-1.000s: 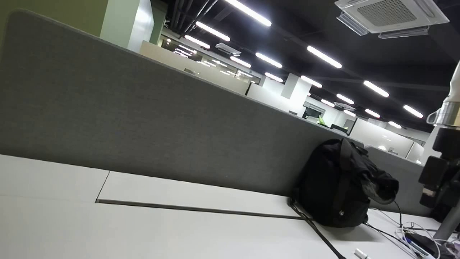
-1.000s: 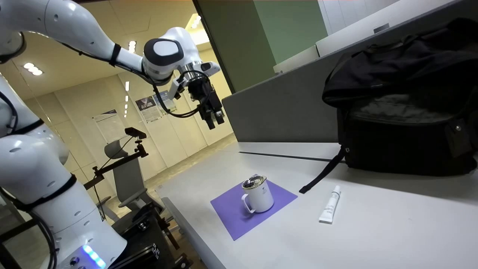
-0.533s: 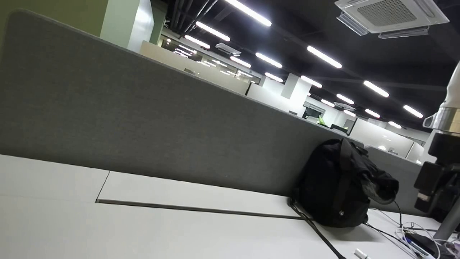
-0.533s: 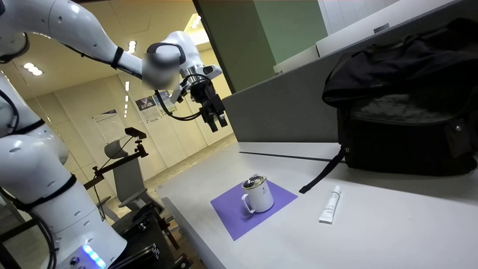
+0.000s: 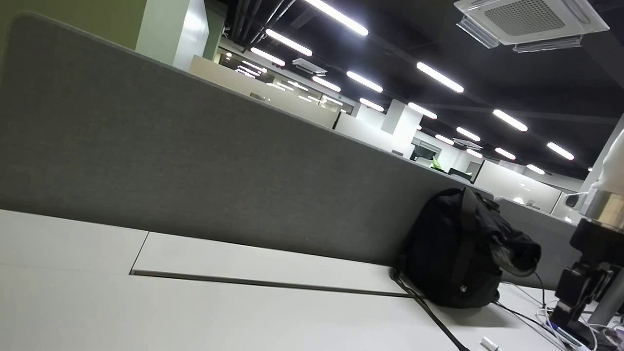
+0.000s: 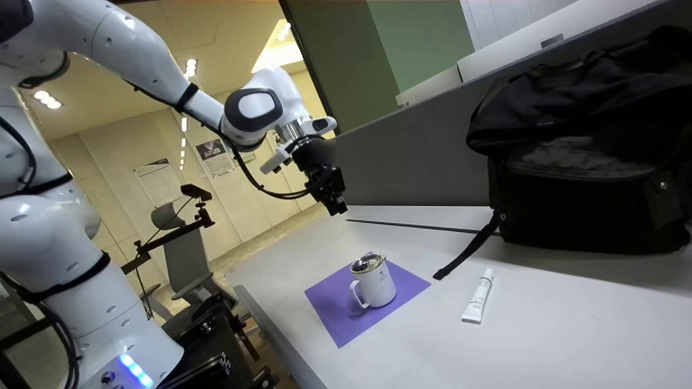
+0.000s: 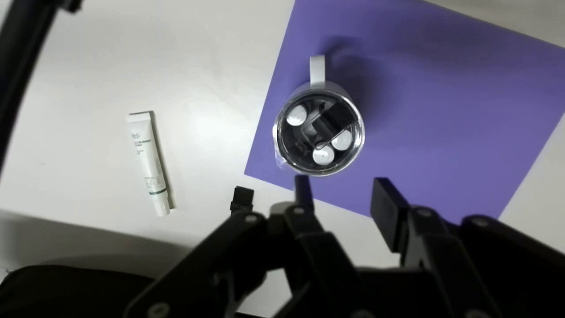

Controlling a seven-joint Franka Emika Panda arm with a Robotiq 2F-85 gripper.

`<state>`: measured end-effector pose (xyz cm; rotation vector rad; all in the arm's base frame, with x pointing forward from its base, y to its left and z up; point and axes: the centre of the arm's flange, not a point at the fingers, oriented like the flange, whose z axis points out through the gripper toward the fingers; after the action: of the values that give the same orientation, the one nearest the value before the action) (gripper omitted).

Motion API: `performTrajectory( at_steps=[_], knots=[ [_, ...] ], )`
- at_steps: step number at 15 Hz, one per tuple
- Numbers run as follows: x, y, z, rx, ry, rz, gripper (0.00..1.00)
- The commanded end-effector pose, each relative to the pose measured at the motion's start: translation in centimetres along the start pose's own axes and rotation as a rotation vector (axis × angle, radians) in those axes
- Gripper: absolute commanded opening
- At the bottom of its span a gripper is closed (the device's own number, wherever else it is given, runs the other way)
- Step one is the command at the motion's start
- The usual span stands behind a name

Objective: Open the lid of the thermos cup

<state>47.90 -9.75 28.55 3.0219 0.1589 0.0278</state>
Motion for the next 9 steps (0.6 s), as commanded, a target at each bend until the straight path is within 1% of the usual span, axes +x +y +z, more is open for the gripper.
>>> performTrajectory(
  at_steps=[1,2,3,6,8,9],
  knots=[
    [-0.2,1.0,1.8,0.036,0.041,-0.051,0.11],
    [0.3,1.1,2.5,0.048,0.043,-0.068,0.05],
    [0.8,1.1,3.1,0.060,0.046,-0.078,0.00],
    [2.2,0.7,5.0,0.106,0.011,-0.094,0.00],
    [2.5,0.2,6.0,0.120,-0.073,-0.112,0.00],
    [1.0,-0.3,5.4,0.104,-0.023,-0.101,0.01]
  ],
)
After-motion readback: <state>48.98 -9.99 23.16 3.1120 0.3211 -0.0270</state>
